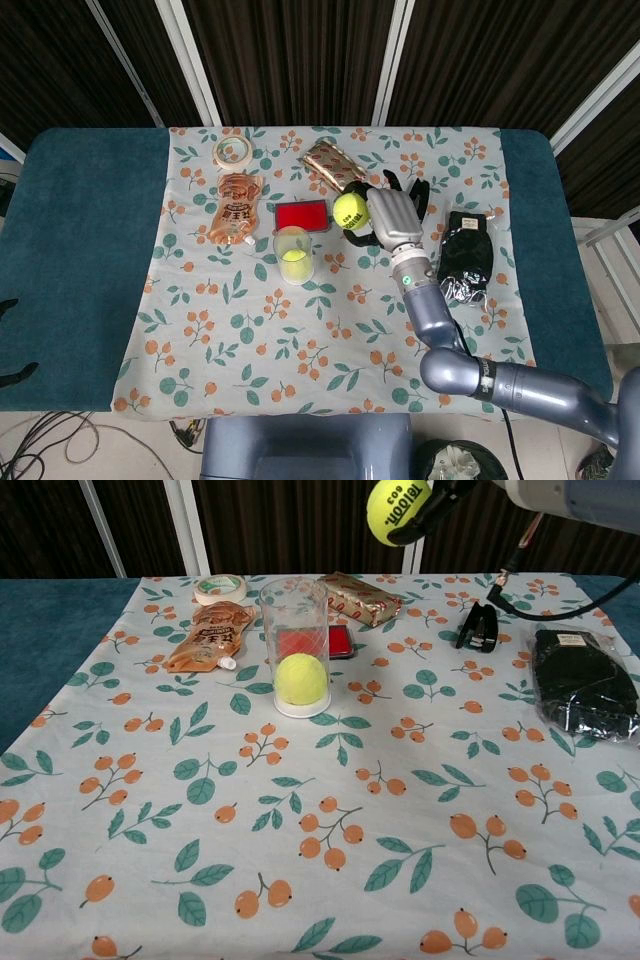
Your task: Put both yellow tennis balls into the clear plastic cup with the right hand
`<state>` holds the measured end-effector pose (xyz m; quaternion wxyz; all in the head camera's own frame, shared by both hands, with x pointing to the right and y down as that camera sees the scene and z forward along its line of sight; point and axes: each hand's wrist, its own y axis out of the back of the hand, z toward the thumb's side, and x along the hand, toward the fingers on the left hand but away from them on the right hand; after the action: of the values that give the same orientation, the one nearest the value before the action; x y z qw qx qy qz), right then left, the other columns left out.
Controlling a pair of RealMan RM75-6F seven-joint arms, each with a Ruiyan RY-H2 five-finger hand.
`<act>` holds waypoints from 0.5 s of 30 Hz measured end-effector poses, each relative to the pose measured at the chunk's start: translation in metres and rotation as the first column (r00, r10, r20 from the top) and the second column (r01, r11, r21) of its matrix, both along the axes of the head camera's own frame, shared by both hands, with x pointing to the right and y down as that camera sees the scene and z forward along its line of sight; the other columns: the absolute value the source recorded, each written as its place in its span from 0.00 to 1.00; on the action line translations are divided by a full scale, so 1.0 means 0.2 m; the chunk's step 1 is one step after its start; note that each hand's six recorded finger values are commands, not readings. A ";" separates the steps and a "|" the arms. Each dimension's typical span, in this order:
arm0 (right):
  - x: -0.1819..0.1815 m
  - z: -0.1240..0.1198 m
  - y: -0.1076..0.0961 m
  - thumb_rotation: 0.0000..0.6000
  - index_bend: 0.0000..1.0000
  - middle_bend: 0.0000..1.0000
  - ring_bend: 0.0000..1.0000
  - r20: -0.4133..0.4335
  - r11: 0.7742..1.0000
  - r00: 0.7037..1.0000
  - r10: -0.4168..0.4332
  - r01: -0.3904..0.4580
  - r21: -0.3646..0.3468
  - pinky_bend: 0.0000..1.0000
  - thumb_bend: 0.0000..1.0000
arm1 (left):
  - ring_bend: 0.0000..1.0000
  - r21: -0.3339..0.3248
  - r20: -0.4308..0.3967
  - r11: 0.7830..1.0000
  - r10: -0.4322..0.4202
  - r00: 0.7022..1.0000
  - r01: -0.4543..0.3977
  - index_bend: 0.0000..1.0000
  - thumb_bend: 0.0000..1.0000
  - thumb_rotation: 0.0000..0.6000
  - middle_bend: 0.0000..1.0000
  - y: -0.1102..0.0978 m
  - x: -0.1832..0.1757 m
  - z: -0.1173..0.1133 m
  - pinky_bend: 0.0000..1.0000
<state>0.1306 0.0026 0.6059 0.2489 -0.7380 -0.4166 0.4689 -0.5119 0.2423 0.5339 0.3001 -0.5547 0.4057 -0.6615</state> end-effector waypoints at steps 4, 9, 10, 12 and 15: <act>-0.12 0.00 0.00 1.00 0.54 0.38 0.49 0.027 0.999 1.000 -0.007 0.008 -0.032 0.01 0.61 | 0.00 0.000 -0.002 1.000 -0.003 1.000 0.003 0.20 0.04 1.00 0.00 0.00 -0.01 0.00 0.06; -0.23 0.01 0.04 1.00 0.53 0.37 0.47 0.055 0.997 0.998 -0.024 0.028 -0.066 0.01 0.61 | 0.00 0.002 -0.004 1.000 -0.007 1.000 0.007 0.20 0.04 1.00 0.00 0.00 -0.01 0.00 0.06; -0.25 0.02 0.05 1.00 0.53 0.36 0.47 0.059 0.997 0.998 -0.029 0.033 -0.073 0.01 0.61 | 0.00 0.001 -0.005 1.000 -0.006 1.000 0.006 0.20 0.04 1.00 0.00 0.00 -0.01 0.00 0.06; -0.29 0.03 0.07 1.00 0.53 0.36 0.47 0.072 0.994 0.996 -0.047 0.054 -0.092 0.01 0.61 | 0.00 -0.001 -0.007 1.000 -0.004 1.000 0.004 0.20 0.04 1.00 0.00 0.00 -0.01 0.00 0.06; -0.34 0.03 0.11 1.00 0.52 0.35 0.45 0.102 0.991 0.993 -0.057 0.068 -0.113 0.00 0.61 | 0.00 -0.001 -0.007 1.000 -0.001 1.000 0.001 0.20 0.04 1.00 0.00 0.00 0.00 0.00 0.06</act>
<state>0.0633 0.0240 0.6112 0.1992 -0.7861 -0.3768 0.4476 -0.5125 0.2418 0.5332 0.2981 -0.5571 0.4068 -0.6598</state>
